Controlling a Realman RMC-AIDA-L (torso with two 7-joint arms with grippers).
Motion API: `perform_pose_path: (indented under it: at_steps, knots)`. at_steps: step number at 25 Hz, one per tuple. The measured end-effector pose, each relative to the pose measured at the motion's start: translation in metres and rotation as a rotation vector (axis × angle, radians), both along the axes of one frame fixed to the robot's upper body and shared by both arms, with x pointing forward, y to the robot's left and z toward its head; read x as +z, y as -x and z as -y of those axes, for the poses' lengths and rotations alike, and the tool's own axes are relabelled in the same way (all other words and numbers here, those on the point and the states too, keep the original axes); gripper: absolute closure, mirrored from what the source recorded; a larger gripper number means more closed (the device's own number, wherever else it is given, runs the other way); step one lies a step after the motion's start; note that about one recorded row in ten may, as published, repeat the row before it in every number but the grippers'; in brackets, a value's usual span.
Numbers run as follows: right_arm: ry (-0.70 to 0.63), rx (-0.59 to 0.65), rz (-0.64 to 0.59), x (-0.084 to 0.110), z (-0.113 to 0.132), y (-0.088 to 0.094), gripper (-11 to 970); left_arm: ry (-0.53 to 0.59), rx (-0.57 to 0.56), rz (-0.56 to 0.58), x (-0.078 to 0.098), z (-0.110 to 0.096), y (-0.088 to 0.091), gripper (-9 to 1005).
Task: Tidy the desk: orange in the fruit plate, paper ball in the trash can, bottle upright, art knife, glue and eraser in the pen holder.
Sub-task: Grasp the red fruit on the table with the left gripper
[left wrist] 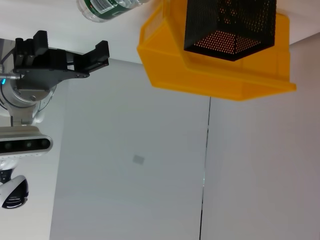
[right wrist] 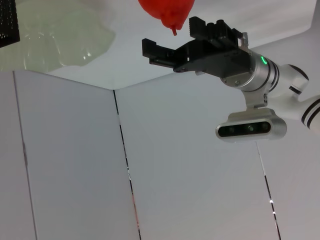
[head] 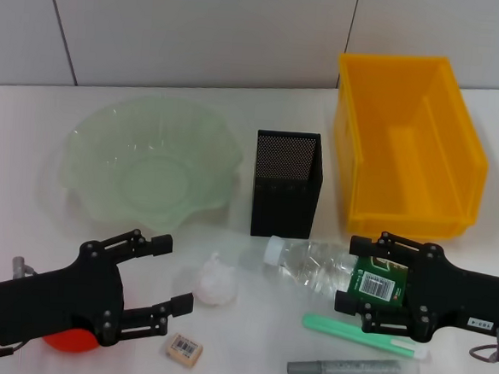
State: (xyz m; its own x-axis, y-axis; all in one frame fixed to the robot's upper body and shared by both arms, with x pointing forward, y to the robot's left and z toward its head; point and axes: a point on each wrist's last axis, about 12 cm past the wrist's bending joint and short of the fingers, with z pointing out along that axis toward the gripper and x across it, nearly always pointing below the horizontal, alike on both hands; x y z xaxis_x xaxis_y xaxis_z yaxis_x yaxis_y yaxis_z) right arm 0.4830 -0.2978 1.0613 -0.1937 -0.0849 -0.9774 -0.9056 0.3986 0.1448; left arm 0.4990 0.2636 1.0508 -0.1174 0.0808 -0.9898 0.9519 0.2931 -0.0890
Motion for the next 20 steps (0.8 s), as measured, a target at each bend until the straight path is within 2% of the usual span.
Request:
perform_pose_path:
  at_steps: [7, 9, 11, 15, 16, 18, 20]
  knots:
    - [0.0, -0.002, -0.002, 0.0, 0.0, 0.001, 118, 0.005, 0.008, 0.006, 0.0, -0.002, 0.001, 201]
    - [0.0, -0.002, -0.003, -0.001, 0.001, 0.001, 118, 0.02, 0.062, 0.024, 0.001, -0.016, 0.007, 205]
    - [-0.001, -0.004, -0.006, -0.001, 0.001, 0.001, 118, 0.021, 0.076, 0.026, 0.001, -0.02, 0.008, 209]
    - [-0.004, -0.006, -0.009, -0.002, 0.0, 0.002, 117, -0.029, 0.165, 0.014, -0.004, -0.044, 0.019, 217]
    - [-0.005, -0.006, -0.009, -0.002, 0.0, 0.002, 117, -0.029, 0.165, 0.014, -0.004, -0.044, 0.019, 219]
    - [-0.004, -0.008, -0.009, -0.002, 0.0, 0.002, 118, -0.052, 0.266, 0.002, -0.012, -0.061, 0.033, 223]
    - [-0.003, -0.01, -0.007, -0.003, -0.001, 0.002, 117, -0.049, 0.305, 0.001, -0.014, -0.067, 0.038, 227]
